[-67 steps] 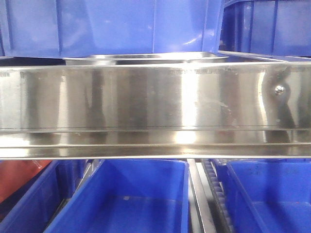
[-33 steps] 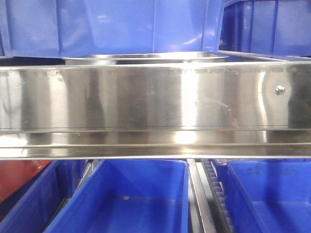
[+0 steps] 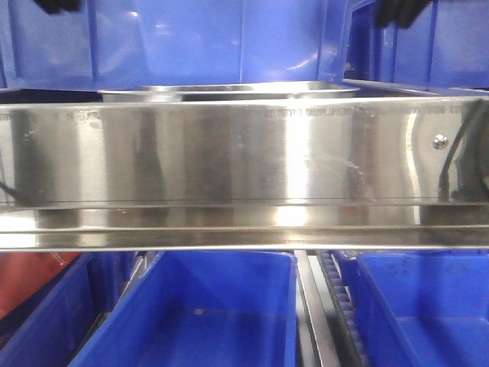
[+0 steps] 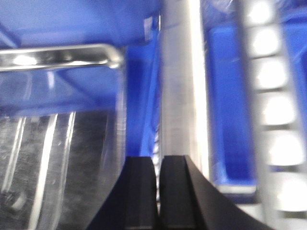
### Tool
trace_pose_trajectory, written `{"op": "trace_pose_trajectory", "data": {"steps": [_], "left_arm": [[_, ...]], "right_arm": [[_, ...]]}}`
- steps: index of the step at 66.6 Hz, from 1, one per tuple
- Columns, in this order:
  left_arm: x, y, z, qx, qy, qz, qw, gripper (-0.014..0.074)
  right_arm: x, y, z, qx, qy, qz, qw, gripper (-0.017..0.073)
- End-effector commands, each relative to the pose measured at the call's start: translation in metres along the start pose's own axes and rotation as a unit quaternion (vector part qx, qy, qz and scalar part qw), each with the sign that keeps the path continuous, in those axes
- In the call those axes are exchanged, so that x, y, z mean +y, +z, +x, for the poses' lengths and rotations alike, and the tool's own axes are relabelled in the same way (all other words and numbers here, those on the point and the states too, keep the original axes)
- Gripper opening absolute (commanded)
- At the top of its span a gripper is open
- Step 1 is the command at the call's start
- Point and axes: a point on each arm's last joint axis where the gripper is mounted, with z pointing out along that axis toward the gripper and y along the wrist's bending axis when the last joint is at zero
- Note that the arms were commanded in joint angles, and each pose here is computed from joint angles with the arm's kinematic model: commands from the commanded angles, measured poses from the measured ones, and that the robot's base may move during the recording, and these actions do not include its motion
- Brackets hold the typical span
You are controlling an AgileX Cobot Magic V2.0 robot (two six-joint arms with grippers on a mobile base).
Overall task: Stack silver trays without gaps
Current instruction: 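Lower both grippers onto opposite rims of the silver tray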
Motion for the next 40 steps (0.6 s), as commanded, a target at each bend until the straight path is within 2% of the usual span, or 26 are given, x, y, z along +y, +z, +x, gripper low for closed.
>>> {"op": "trace_pose_trajectory", "data": {"steps": [1,11,18,31,40], "left_arm": [[-0.009,0.008,-0.005,0.013,-0.012,0.009,1.000,-0.0017],[-0.014,0.026,-0.006,0.030,-0.013,0.008,0.999,-0.0017],[-0.016,0.030,-0.004,0.041,-0.016,0.008,0.999,-0.0017],[-0.019,0.036,-0.003,0.047,-0.020,0.014,0.999,-0.0017],[-0.023,0.040,-0.001,0.052,-0.014,0.015,0.998,-0.0017]], "right_arm": [[0.006,0.006,0.001,0.009,-0.002,0.010,1.000,-0.0013],[0.012,0.021,0.001,0.017,-0.001,0.010,1.000,-0.0013],[0.011,0.028,0.000,0.017,-0.010,0.025,0.999,-0.0013],[0.014,0.036,-0.003,0.003,-0.012,0.016,1.000,-0.0013],[0.016,0.040,-0.005,-0.004,-0.015,0.010,1.000,-0.0015]]}}
